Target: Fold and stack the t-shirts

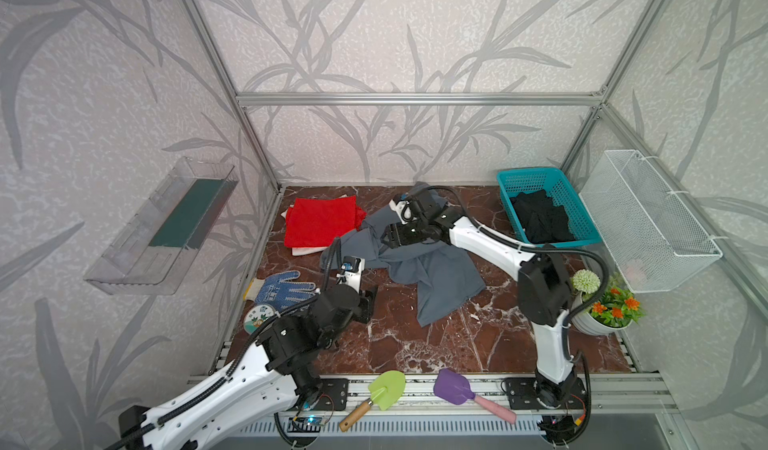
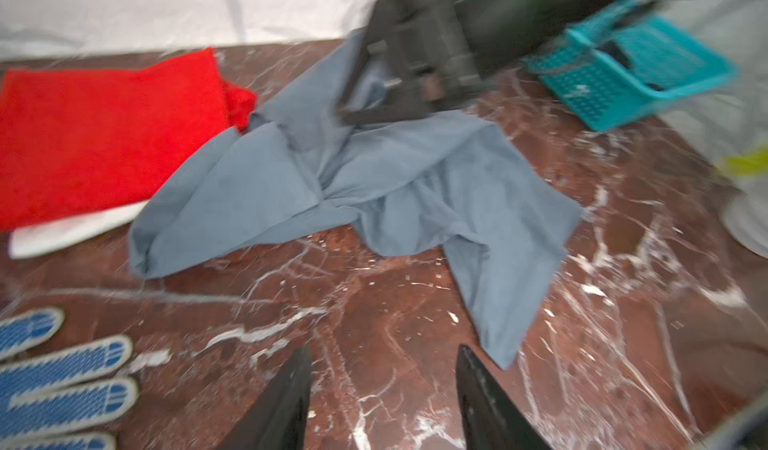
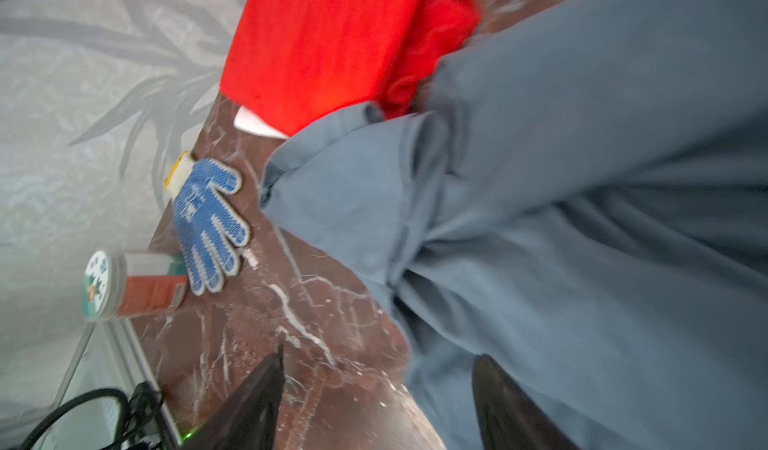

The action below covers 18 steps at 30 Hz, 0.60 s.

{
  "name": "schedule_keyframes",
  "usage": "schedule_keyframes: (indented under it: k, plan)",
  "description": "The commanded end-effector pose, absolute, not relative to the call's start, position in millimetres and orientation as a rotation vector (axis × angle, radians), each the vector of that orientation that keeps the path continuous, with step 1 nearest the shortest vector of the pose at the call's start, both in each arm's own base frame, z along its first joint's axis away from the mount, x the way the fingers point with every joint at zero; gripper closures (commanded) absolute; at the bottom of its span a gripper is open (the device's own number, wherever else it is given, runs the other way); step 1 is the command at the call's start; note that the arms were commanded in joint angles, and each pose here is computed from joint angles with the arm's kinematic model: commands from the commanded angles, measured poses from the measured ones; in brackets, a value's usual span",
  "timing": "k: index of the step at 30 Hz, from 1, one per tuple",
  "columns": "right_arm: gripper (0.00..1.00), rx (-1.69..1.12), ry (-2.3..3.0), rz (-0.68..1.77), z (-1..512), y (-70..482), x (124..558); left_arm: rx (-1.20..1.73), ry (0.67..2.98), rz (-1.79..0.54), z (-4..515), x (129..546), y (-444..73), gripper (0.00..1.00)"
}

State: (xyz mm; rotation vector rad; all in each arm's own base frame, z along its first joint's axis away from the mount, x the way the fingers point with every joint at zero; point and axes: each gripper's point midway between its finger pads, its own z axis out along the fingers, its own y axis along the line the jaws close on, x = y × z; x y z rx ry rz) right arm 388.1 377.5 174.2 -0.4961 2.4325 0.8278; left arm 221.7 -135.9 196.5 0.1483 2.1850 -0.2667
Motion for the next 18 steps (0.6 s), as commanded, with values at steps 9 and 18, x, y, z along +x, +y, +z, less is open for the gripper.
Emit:
schedule_keyframes:
  k: [9, 18]
  plan:
    - [0.35, -0.296, 2.482, 0.673, 154.2, 252.5, 283.6, -0.167, 2.567, -0.083, 129.3, 309.3, -101.6, 0.51]
    - [0.4, -0.382, 2.611, 0.684, 102.2, 267.8, 227.5, -0.045, 2.694, -0.041, 90.6, 381.1, -132.9, 0.6]
